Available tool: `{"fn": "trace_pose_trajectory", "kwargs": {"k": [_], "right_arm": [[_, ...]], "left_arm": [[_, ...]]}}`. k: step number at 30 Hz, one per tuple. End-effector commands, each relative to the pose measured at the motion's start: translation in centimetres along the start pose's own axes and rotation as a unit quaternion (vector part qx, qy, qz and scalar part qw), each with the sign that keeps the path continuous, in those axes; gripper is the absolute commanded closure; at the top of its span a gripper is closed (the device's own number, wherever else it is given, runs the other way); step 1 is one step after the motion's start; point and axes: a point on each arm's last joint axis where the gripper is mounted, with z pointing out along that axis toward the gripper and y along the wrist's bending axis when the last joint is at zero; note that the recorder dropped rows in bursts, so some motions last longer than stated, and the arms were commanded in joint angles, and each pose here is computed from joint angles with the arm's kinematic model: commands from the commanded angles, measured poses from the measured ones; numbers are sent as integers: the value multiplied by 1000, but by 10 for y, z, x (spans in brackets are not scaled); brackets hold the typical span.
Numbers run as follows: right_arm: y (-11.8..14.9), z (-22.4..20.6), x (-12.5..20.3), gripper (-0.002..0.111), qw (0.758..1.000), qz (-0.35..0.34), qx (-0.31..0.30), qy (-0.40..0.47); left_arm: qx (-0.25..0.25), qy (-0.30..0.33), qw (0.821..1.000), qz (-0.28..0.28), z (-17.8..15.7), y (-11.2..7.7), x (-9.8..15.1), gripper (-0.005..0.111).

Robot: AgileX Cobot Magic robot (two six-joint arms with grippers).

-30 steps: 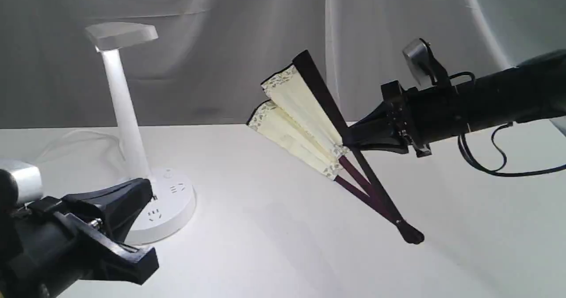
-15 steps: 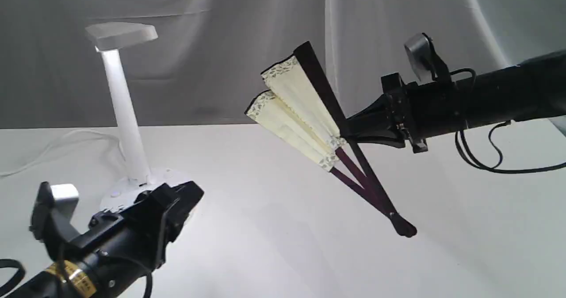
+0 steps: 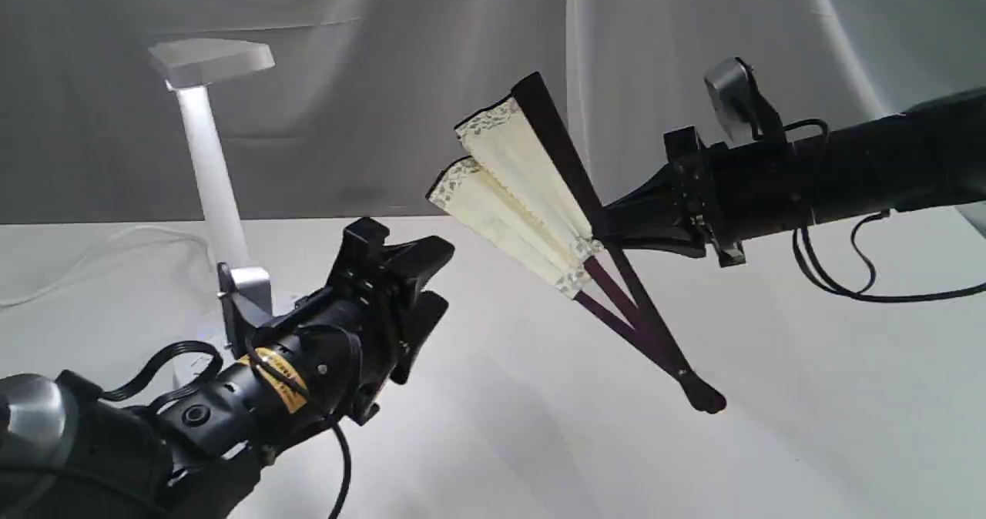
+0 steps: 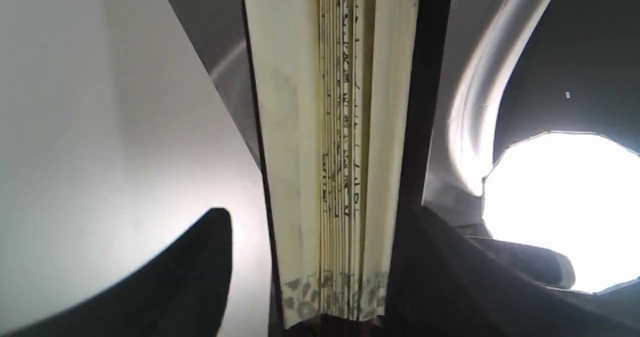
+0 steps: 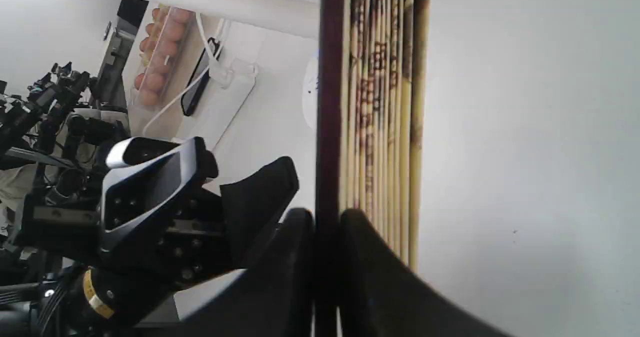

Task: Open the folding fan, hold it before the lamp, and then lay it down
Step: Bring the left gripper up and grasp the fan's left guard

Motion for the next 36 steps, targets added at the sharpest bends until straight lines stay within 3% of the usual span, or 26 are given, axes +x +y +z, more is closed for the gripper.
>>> {"fn": "trace_pose_trajectory", "kwargs": {"k": [1,9,14,17,36], "right_arm": [[5,-1,3,108,1000,7,-9,-6],[2,1,33,108,1000,2,-26,-11],[10,-2,43,108,999,7,-39,-29],[12,-2,55,108,998,15,-49,-45],[37,32,81,108,995,30,-91,-28]], "left_arm": [[25,37,998,-45,6,6,-4,54],[35,91,995,-3,-1,12,-22,55],[23,125,991,-53,-4,13,-23,55],[46,131,989,-58,-4,9,-22,55],[40,69,995,-62,-2,11,-33,55]]}}
